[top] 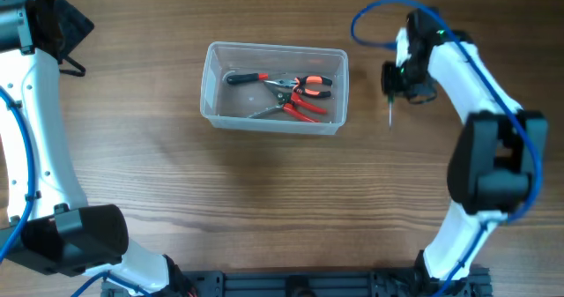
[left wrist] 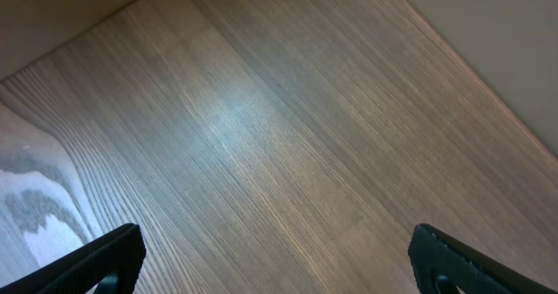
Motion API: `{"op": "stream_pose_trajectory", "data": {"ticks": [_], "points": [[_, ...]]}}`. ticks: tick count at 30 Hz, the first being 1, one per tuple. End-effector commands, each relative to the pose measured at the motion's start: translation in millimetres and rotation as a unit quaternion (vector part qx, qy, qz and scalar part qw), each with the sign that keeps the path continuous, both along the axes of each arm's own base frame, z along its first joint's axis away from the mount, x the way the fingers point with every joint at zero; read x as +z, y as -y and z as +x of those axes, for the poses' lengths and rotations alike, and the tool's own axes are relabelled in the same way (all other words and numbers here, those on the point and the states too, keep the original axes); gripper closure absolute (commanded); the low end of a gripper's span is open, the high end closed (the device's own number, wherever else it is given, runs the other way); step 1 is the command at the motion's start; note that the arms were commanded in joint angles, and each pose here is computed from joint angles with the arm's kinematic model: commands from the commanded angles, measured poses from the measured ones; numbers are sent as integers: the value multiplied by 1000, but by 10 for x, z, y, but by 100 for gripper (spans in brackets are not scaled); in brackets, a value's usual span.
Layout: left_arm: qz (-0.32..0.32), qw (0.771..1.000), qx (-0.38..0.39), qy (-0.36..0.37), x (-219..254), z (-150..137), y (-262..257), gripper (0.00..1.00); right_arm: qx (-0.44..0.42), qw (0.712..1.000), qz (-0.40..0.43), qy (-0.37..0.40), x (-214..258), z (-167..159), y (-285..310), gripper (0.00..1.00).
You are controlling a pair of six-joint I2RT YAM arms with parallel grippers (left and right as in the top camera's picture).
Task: Pack container
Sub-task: 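Carry the green screwdriver left over the container and lower it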
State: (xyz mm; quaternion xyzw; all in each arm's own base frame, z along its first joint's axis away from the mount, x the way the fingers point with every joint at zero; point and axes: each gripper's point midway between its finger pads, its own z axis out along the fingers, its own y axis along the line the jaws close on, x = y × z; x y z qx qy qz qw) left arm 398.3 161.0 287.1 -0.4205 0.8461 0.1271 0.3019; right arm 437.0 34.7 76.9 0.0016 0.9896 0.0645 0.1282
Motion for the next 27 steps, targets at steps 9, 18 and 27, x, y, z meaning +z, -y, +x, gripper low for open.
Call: {"op": "stream_pose_trajectory", "data": {"ticks": [9, 18, 27], "points": [[2, 1000, 1, 6, 49, -8, -20, 0, 418, 861, 62, 282, 1911, -424, -1755, 96], [2, 1000, 0, 6, 49, -7, -19, 0, 676, 683, -2, 278, 961, -504, -2610, 96], [2, 1000, 0, 5, 48, -8, -19, 0, 742, 632, -4, 222, -117, -447, -2839, 96]]}}
